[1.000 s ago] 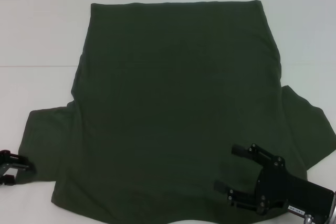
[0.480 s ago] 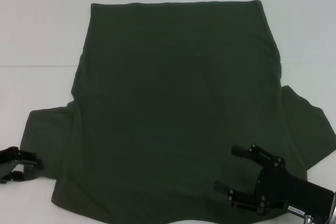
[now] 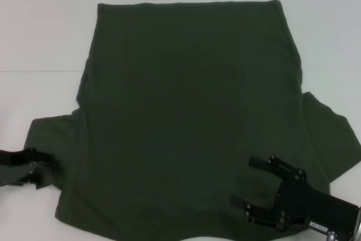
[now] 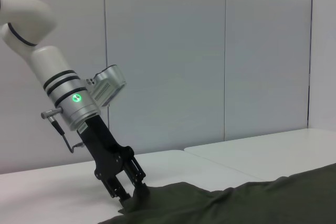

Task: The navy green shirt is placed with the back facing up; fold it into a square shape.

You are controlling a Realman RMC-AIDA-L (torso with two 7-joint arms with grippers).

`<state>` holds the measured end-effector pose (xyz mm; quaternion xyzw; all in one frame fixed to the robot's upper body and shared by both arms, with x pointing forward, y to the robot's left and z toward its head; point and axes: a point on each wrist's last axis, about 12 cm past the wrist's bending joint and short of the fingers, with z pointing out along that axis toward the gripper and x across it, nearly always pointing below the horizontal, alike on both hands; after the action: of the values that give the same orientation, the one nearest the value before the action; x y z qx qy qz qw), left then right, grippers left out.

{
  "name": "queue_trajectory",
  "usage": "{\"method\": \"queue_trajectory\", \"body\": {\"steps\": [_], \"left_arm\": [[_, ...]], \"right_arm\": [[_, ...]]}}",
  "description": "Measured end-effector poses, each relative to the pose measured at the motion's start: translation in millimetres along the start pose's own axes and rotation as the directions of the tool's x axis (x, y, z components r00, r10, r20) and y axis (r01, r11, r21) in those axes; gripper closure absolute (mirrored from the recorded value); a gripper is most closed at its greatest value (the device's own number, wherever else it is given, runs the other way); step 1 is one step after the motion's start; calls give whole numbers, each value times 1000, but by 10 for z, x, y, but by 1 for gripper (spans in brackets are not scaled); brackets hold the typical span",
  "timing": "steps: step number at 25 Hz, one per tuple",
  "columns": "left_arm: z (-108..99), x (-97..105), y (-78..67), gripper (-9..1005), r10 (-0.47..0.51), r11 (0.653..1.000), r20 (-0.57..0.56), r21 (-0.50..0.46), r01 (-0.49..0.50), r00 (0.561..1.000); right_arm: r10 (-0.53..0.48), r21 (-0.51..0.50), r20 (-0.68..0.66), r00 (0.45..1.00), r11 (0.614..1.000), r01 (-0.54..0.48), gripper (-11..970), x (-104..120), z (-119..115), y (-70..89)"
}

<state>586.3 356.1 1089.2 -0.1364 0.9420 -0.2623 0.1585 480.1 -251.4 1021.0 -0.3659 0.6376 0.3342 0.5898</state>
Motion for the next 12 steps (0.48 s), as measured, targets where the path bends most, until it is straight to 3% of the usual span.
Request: {"method": "queue_trajectory", "body": {"steps": [12], "left_arm": [[41, -28, -52, 383, 13, 1000, 14, -8, -13, 1000]], "right_arm": [[2, 0, 0, 1000, 1000, -2, 29, 3, -3, 5]]}}
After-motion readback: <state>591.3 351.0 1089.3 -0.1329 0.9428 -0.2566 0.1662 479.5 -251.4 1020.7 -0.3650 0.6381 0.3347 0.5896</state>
